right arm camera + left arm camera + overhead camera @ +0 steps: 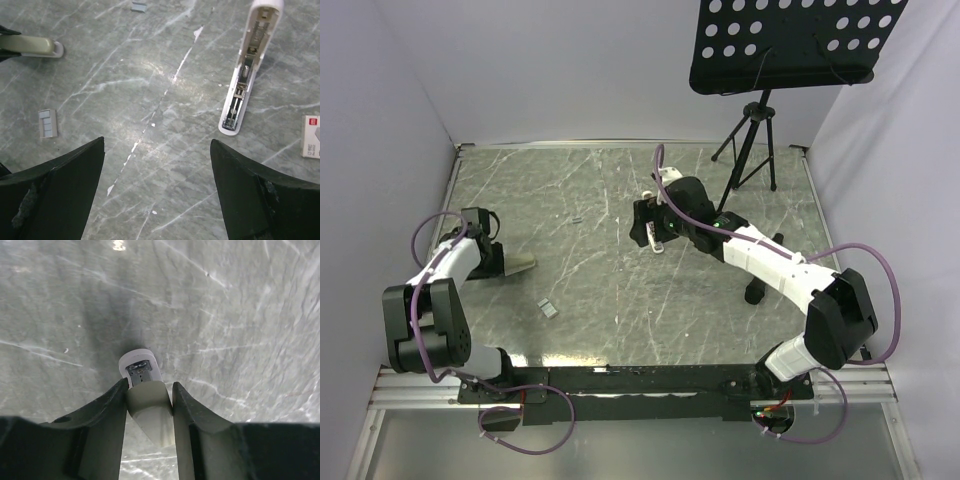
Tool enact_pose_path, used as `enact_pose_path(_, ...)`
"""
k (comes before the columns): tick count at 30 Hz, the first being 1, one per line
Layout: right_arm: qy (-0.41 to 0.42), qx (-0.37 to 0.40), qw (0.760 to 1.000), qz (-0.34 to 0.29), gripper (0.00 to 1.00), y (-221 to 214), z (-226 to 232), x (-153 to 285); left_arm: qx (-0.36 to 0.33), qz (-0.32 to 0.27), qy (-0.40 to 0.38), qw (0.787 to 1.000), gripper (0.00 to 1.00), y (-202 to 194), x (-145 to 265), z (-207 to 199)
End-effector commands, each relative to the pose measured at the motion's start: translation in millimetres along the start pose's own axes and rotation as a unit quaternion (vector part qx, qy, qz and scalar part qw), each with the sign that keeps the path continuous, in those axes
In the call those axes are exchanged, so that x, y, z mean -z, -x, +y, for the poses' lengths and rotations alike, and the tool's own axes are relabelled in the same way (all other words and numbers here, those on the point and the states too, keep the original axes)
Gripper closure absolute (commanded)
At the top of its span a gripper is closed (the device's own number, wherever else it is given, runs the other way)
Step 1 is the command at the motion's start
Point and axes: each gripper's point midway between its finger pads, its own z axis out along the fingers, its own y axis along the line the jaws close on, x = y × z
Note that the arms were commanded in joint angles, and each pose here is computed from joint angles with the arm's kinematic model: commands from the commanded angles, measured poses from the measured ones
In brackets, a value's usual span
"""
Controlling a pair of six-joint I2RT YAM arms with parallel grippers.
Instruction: Unload the staples from the stapler
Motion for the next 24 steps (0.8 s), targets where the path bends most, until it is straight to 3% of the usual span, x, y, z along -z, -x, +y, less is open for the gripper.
enact_pose_path(1, 0.023, 0.009, 0.999, -0.032, 0.07, 26, 18, 6, -0.063, 0.031, -0.030, 0.997, 0.96, -11, 8, -15)
enact_pose_path(5, 0.025, 0.009, 0.999, -0.037, 0.07, 27, 19, 11, -0.134, 0.052, -0.074, 0.987, 0.99, -37, 21, -31)
enact_pose_path(8, 0.025, 0.008, 0.999, -0.046, 0.07, 27, 18, 14, -0.217, 0.053, -0.146, 0.964, 0.99, -76, 50, -52)
enact_pose_path(12, 0.010, 0.013, 0.999, -0.047, 0.07, 26, 12, 16, -0.259, 0.086, -0.173, 0.946, 0.99, -118, 74, -59)
enact_pose_path(19, 0.008, 0.007, 0.999, -0.039, 0.07, 17, 9, 14, -0.316, 0.164, -0.135, 0.925, 0.99, -181, 66, -21)
enact_pose_path(24, 0.006, 0.007, 0.999, -0.031, 0.07, 11, 8, 12, -0.336, 0.180, -0.130, 0.915, 0.99, -197, 66, -14)
